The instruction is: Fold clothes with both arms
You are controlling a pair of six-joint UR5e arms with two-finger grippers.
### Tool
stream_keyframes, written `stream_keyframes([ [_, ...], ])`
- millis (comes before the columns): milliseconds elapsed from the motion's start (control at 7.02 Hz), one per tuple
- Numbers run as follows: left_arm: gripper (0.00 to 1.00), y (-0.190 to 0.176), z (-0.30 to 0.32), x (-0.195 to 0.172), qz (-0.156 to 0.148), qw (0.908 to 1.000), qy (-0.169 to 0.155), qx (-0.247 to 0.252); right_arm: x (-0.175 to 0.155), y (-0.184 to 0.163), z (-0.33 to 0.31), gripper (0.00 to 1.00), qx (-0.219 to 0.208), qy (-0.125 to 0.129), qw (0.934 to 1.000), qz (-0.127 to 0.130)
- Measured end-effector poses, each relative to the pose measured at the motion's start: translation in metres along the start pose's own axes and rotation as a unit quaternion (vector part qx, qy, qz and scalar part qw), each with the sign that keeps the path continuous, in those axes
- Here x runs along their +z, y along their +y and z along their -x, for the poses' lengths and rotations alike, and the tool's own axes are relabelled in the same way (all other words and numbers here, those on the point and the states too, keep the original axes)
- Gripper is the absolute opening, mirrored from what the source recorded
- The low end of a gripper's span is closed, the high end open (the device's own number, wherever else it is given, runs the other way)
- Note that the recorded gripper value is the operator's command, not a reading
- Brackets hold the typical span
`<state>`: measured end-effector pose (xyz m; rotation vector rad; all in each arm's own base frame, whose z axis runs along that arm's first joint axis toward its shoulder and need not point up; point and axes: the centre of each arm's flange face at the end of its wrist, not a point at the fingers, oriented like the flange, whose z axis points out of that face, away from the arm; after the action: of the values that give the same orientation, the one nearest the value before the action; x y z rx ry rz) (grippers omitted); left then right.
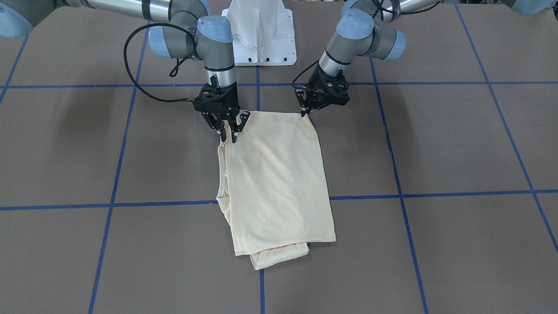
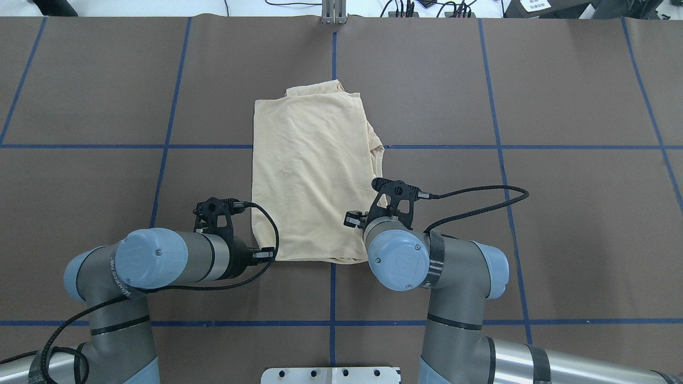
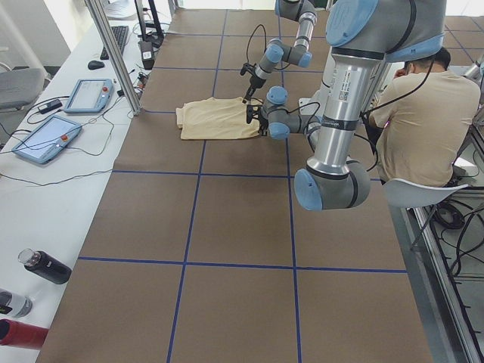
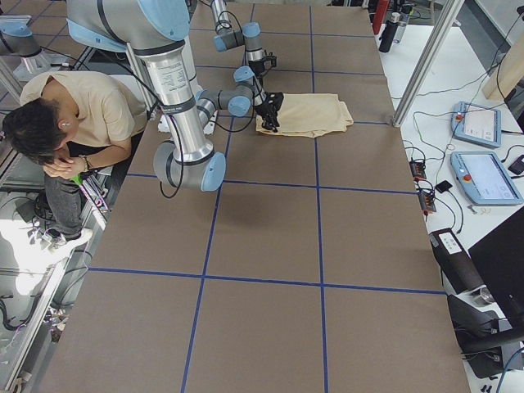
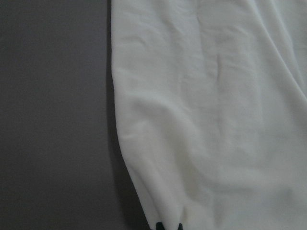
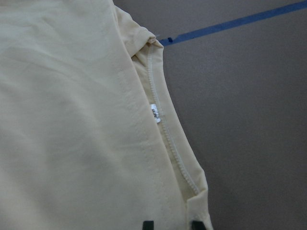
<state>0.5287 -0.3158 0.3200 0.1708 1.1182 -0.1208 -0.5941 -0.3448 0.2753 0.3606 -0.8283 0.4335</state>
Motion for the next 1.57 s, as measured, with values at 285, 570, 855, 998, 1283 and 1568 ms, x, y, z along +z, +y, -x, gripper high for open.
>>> stream_keyframes([
  [285,0.00,0.000,-0.001,0.000,0.000,1.0000,0.000,0.000,0.001,0.001,-0.003,0.44,-0.003,0.002,1.0000,-0.002],
  [570,0.00,0.000,-0.001,0.000,0.000,1.0000,0.001,0.000,0.001,0.003,-0.008,0.42,-0.010,0.008,0.9999,0.000],
  [855,0.00,0.000,-0.001,0.000,0.000,1.0000,0.001,0.000,-0.003,0.008,-0.009,0.26,-0.014,0.012,0.9998,0.002],
  [998,0.00,0.000,-0.001,0.000,0.000,1.0000,0.001,0.000,-0.004,0.011,-0.009,0.27,-0.016,0.012,0.9998,0.002],
  [1283,0.00,0.000,-0.001,0.000,0.000,1.0000,0.001,0.000,-0.003,0.015,-0.010,0.29,-0.019,0.014,0.9997,0.002],
  [1568,0.00,0.000,-0.001,0.000,0.000,1.0000,0.001,0.000,-0.002,0.016,-0.013,0.29,-0.021,0.017,0.9996,0.002],
])
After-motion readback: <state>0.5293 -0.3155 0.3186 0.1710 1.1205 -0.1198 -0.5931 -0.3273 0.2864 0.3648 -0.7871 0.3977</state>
